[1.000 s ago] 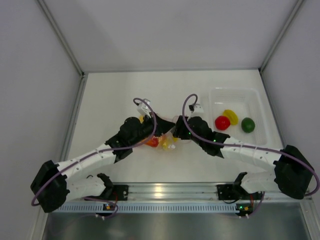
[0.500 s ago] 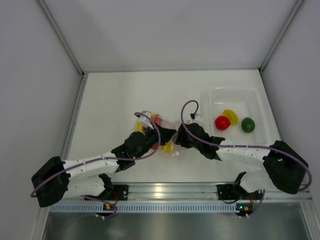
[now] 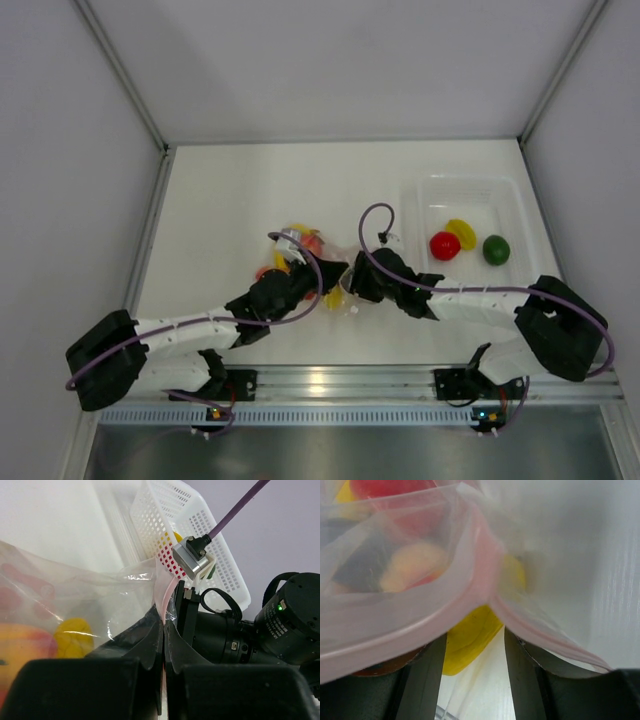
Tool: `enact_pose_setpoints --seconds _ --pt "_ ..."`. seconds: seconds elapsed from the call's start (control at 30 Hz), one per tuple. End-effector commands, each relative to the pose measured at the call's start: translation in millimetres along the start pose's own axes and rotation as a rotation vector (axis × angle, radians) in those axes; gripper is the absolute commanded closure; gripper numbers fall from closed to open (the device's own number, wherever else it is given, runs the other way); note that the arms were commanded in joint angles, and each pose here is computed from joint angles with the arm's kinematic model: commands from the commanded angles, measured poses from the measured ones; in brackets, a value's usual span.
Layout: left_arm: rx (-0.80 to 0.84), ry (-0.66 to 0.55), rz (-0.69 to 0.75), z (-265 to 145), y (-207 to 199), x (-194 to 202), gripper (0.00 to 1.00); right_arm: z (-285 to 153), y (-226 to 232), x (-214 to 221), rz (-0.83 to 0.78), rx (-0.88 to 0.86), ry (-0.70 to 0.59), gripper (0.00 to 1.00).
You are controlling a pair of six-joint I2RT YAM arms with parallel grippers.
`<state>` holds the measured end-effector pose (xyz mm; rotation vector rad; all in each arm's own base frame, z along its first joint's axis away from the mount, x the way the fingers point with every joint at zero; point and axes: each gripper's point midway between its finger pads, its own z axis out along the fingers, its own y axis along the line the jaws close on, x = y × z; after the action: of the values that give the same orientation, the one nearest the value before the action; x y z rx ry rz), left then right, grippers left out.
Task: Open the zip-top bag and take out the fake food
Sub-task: Pick up the fake fruit from the zipper food storage bag.
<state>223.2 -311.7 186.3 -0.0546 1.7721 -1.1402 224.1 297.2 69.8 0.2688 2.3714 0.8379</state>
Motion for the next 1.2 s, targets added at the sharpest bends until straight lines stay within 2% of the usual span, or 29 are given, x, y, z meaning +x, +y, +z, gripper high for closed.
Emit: enact_pose_setpoints --seconds 0.0,0.23,0.43,0.6,0.87,0.97,1.0,1.17 --pt "0.050 -0.082 0.006 -3 -15 -19 1.00 3 8 5 0.022 -0.003 0.020 0.49" --pt "0.054 -0.071 0.001 -5 -17 -14 1.00 19 9 16 0.092 -0.021 0.048 0.31" --pt "0.068 -0.073 -0.008 -10 -19 -15 1.00 28 12 2 0.102 0.003 -0.025 0.36" --pt "0.093 -0.069 -0.013 -13 -24 -16 1.00 40 9 2 0.064 0.050 -0.030 0.41" --pt "0.095 -0.063 -0.009 -15 -23 -14 1.00 52 -2 8 0.027 0.100 -0.012 0.34" --pt "0.083 -0.059 -0.006 -14 -19 -12 1.00 47 3 4 0.022 0.080 -0.034 0.50" --pt "0.076 -0.062 -0.003 -13 -17 -12 1.00 44 7 2 0.003 0.068 -0.036 0.59" --pt "0.048 -0.075 -0.002 -14 -10 -12 1.00 31 22 -10 -0.039 0.046 -0.065 0.64"
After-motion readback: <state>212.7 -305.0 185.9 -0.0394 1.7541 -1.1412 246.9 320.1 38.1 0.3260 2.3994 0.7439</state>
